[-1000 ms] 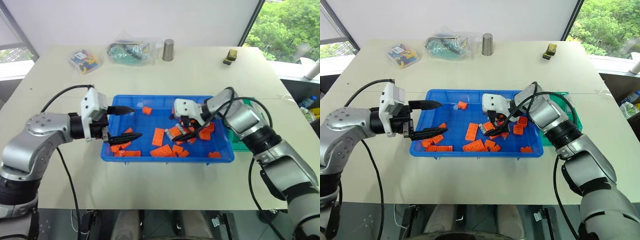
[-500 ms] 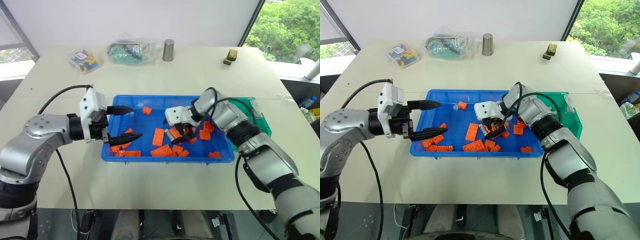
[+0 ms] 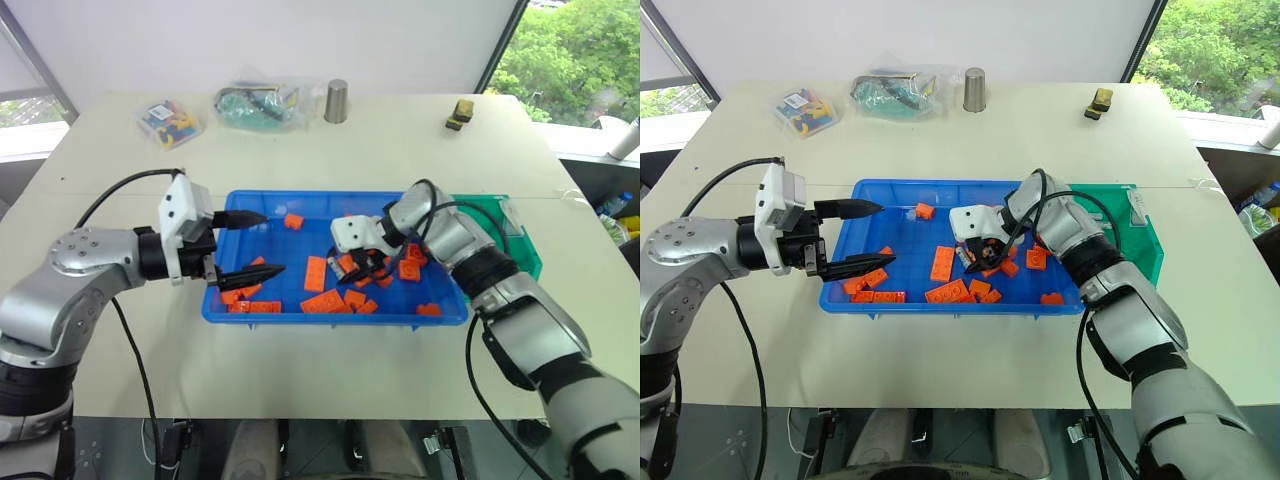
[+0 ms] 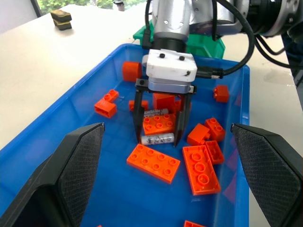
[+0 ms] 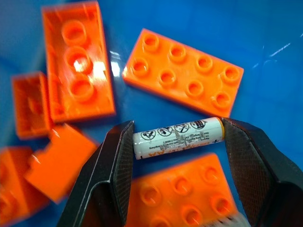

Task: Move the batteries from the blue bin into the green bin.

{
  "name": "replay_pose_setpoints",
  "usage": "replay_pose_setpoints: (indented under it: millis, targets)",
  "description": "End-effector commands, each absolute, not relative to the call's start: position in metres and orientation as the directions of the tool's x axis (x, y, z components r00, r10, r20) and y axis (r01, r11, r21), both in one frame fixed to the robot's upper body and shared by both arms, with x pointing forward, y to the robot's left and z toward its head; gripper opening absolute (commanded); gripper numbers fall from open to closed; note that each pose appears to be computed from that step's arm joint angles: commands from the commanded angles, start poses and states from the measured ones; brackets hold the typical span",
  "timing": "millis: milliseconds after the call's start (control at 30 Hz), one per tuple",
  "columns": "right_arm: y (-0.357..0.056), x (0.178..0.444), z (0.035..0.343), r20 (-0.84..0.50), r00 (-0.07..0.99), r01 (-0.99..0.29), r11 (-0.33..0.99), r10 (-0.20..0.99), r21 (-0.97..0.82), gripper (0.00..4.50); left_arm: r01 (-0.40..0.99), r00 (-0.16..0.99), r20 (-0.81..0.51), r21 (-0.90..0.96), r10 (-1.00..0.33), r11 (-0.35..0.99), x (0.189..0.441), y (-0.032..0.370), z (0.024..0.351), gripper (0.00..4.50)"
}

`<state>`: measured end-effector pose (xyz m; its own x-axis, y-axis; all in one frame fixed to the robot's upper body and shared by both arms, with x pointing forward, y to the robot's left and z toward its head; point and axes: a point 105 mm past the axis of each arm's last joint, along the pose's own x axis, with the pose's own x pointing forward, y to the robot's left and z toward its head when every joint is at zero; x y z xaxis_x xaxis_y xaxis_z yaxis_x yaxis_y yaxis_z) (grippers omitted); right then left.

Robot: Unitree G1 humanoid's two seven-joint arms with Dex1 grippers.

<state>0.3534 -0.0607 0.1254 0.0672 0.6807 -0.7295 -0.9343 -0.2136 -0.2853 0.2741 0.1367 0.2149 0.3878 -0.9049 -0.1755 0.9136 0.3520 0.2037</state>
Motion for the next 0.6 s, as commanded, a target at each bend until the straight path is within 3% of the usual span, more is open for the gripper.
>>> replay_pose_setpoints:
  millis: [33,200,333,433,600]
  targets:
    - [-0.067,0.360,0.197,-0.509,0.263,-0.923,0.061,0.820,-0.379,2.24,0.910,0.381,-0.150,0.238,-0.912,0.341,0.276,0.134,0.225,4.50]
    - [-0.115,0.362,0.242,-0.338,0.531,-0.840,0.430,0.777,-0.329,2.24,0.917,0.366,-0.150,0.227,-0.918,0.329,0.279,0.132,0.220,4.50]
    - [-0.199,0.350,0.243,-0.362,0.743,-0.666,0.672,0.562,-0.324,2.24,0.925,0.344,-0.145,0.223,-0.928,0.308,0.283,0.128,0.220,4.50]
    - [-0.243,0.335,0.237,-0.390,0.815,-0.555,0.771,0.429,-0.311,2.24,0.929,0.329,-0.142,0.226,-0.934,0.293,0.287,0.126,0.220,4.50]
    - [-0.258,0.323,0.217,-0.424,0.831,-0.502,0.814,0.360,-0.293,2.24,0.933,0.313,-0.142,0.233,-0.939,0.276,0.291,0.120,0.219,4.50]
